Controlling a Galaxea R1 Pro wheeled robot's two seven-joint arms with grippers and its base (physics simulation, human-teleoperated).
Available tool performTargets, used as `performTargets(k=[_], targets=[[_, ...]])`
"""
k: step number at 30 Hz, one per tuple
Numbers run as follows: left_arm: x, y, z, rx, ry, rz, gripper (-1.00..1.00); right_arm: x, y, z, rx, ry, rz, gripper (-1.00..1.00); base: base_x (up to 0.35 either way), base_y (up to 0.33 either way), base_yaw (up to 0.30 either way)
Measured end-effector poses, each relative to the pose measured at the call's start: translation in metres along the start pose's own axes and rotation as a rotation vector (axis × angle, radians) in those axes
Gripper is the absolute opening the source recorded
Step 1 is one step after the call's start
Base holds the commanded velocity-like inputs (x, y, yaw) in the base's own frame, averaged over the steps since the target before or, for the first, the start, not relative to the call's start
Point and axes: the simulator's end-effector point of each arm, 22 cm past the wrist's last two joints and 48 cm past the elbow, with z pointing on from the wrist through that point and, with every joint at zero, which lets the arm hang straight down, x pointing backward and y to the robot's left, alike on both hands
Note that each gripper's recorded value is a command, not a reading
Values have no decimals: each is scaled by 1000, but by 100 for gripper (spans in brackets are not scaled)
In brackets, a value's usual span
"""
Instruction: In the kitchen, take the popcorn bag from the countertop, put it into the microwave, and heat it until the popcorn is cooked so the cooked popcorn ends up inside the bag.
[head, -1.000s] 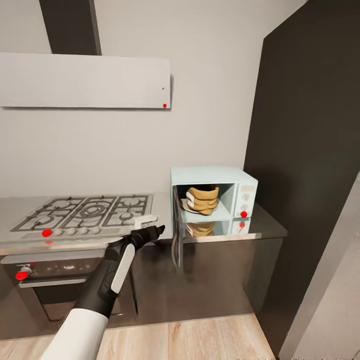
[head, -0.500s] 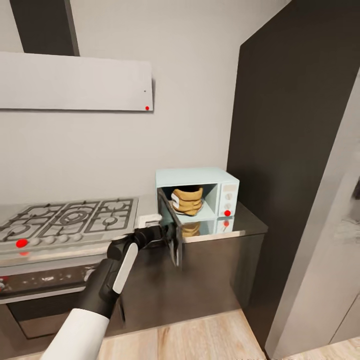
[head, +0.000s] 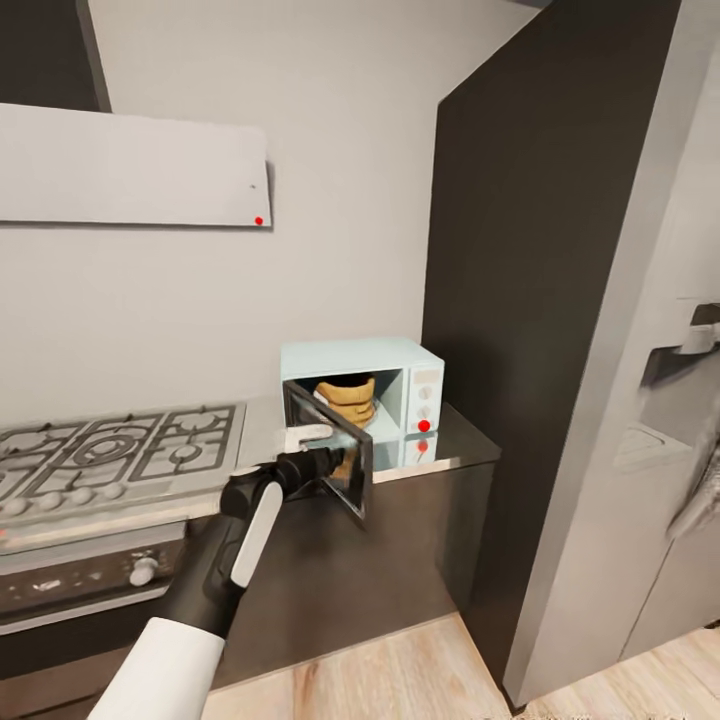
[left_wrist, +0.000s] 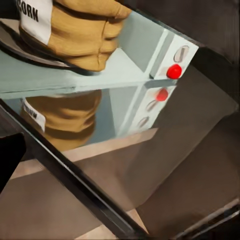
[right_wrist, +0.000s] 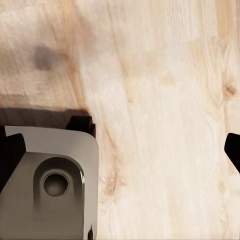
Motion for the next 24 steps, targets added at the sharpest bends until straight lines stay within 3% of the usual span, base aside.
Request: performTargets(k=[3, 12, 20, 24], targets=[[1, -5, -1, -4, 2, 21, 100, -1, 0, 0, 0, -3, 0, 100, 0, 0, -204], [-3, -2, -4, -32, -7, 27, 100, -4, 0, -2, 1, -11, 0, 100, 113, 0, -196], [-4, -1, -4, -34, -7, 24, 100, -5, -3, -2, 5, -12, -5, 100, 73, 0, -17], [-2, 12, -4, -97, -3, 24, 100, -5, -3, -2, 5, -12, -7, 100, 180, 0, 0]])
